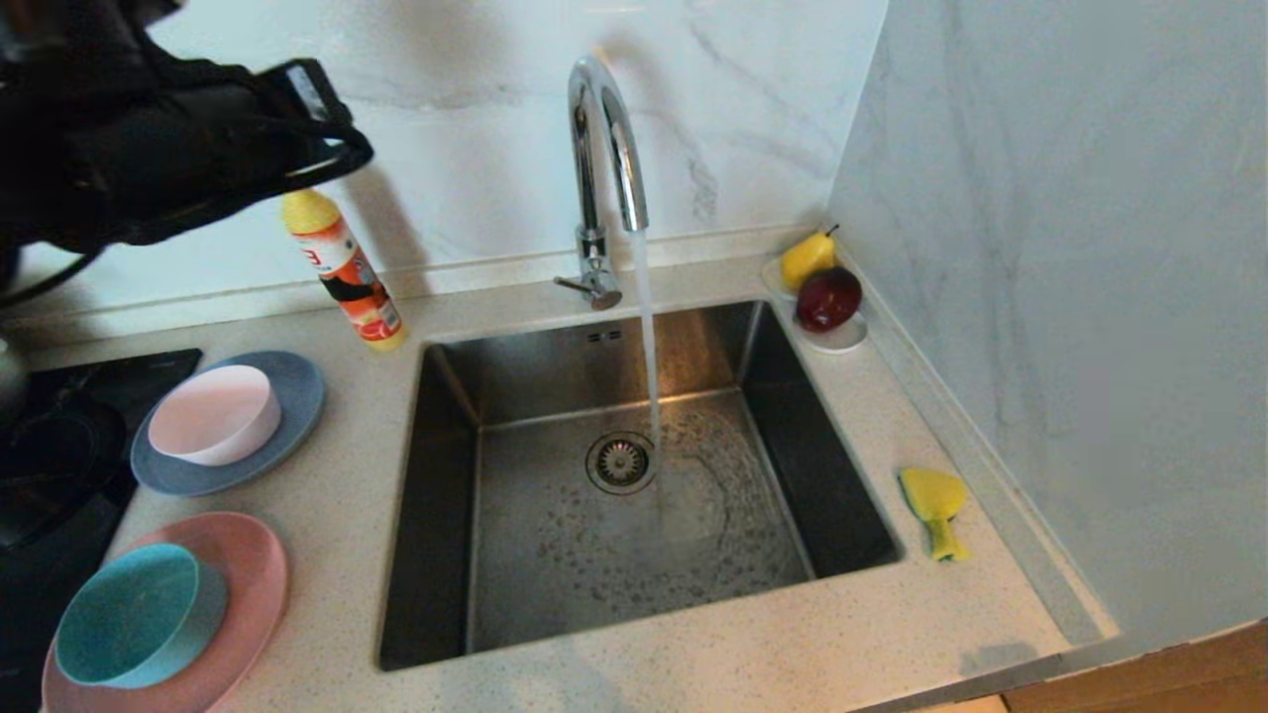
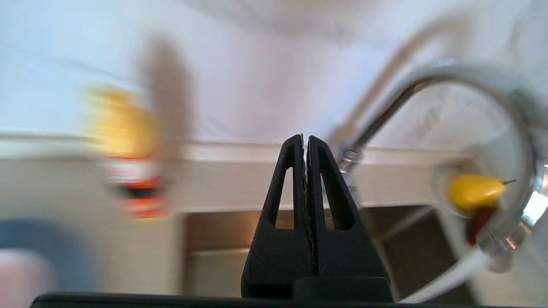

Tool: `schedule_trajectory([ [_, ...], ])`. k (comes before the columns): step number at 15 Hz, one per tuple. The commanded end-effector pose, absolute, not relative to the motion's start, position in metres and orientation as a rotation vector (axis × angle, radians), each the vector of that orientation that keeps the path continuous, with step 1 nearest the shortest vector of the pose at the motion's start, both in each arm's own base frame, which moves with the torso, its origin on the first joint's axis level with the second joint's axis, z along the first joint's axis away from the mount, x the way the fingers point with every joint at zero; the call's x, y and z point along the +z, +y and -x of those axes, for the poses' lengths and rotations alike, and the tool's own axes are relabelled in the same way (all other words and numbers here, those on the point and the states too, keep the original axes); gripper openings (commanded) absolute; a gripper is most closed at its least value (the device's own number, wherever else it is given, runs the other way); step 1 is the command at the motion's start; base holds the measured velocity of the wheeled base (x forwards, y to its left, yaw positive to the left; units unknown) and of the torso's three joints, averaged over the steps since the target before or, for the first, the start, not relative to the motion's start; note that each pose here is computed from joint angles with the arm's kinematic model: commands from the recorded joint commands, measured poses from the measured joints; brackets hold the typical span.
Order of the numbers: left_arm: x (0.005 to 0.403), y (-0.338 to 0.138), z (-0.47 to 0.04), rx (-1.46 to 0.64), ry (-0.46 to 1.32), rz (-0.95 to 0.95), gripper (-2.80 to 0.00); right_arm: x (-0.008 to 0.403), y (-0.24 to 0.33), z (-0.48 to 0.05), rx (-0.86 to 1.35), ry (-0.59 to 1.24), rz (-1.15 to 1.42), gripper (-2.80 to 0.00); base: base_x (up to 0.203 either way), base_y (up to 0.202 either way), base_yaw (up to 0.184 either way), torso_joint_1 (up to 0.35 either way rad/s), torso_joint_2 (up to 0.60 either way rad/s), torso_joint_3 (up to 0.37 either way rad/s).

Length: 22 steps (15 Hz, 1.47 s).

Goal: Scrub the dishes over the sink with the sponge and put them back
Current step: Pick up a bowl and the sponge

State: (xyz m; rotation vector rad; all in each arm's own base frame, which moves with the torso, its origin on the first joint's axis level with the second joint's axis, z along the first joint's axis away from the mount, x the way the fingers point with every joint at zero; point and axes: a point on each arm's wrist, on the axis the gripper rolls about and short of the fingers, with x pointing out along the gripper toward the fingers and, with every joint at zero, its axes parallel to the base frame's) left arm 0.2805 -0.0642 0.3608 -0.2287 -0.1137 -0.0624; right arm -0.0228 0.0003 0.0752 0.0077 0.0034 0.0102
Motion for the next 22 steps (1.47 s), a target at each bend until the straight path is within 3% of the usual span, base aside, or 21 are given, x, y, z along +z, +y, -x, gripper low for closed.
schedule_trajectory([
  [1, 0.393, -0.038, -0.178, -0.003, -0.260, 0.203, -2.80, 0.075, 0.000, 0.023, 0.011, 0.003, -0.008, -2.80, 0.000, 0.000, 0.000, 0.000, 0.00, 0.000],
  [4, 0.376, -0.013, -0.091, 0.118, -0.316, 0.163, -2.80, 0.075, 0.000, 0.023, 0.011, 0.003, -0.008, -2.80, 0.000, 0.000, 0.000, 0.000, 0.00, 0.000],
  [8, 0.299, 0.009, -0.001, 0.276, -0.331, 0.097, -2.80, 0.075, 0.000, 0.023, 0.011, 0.003, -0.008, -2.80, 0.000, 0.000, 0.000, 0.000, 0.00, 0.000],
  [11, 0.242, 0.012, 0.037, 0.365, -0.330, 0.051, -2.80, 0.075, 0.000, 0.023, 0.011, 0.003, -0.008, -2.80, 0.000, 0.000, 0.000, 0.000, 0.00, 0.000],
  [17, 0.122, 0.007, 0.039, 0.304, -0.159, -0.036, -2.80, 0.075, 0.000, 0.023, 0.011, 0.004, -0.008, -2.80, 0.000, 0.000, 0.000, 0.000, 0.00, 0.000],
  [20, 0.082, 0.001, 0.024, 0.035, -0.033, -0.080, -2.80, 0.075, 0.000, 0.023, 0.011, 0.003, -0.008, -2.80, 0.000, 0.000, 0.000, 0.000, 0.00, 0.000],
  [22, 0.073, -0.001, 0.021, -0.039, -0.003, -0.072, -2.80, 0.075, 0.000, 0.023, 0.011, 0.003, -0.006, -2.80, 0.000, 0.000, 0.000, 0.000, 0.00, 0.000],
])
